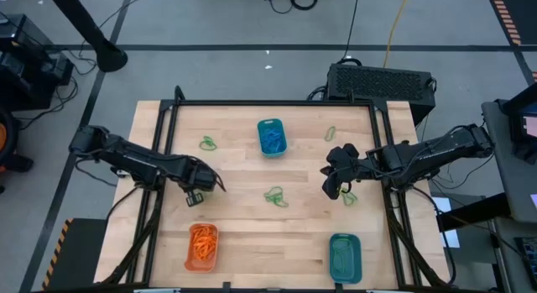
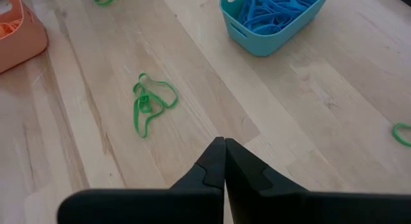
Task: Sort rubber bands into baskets
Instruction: Put the green rubber band into the bottom bin
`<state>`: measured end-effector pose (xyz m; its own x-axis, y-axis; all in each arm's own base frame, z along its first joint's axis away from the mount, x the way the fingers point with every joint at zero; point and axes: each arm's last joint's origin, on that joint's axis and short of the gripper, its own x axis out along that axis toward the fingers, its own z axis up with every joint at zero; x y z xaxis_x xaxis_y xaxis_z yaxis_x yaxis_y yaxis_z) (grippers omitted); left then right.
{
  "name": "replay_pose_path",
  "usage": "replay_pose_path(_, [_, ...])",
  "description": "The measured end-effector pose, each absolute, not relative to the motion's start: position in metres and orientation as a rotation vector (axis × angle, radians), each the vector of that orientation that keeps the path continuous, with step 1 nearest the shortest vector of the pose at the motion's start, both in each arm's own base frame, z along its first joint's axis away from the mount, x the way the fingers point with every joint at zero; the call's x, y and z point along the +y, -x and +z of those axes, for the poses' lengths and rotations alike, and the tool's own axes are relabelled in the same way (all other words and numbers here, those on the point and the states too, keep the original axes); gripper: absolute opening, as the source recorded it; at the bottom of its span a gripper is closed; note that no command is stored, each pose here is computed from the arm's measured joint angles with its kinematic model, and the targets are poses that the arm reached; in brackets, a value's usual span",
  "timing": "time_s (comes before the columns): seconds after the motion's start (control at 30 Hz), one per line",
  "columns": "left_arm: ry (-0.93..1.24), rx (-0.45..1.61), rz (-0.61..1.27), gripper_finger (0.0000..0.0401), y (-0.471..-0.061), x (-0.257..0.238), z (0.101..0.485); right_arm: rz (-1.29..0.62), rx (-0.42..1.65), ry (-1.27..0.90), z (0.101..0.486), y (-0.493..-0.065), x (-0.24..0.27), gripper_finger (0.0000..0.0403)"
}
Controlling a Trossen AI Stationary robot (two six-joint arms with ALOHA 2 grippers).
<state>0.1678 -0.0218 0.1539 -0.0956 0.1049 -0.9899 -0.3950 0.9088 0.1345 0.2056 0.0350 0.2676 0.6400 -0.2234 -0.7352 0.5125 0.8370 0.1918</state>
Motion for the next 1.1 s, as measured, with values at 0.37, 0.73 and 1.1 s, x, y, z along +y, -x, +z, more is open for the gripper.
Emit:
replay_pose_path(0.37, [0.271, 1.239, 0.170, 0.0003, -0.197, -0.054, 0.209, -0.431, 0.770, -0.403, 0.268, -0.206, 0.035, 0.0000])
replay_pose_path(0.73, [0.243, 0.730, -0.177, 0.0002, -0.251, -0.097, 0.224, -0.431, 0.767, -0.405, 0.268, -0.206, 0.035, 0.0000])
replay_pose_path(1.1, [0.186, 0.379, -0.359, 0.0002, -0.358, -0.142, 0.185, -0.426, 0.748, -0.416, 0.269, -0.207, 0.035, 0.0000])
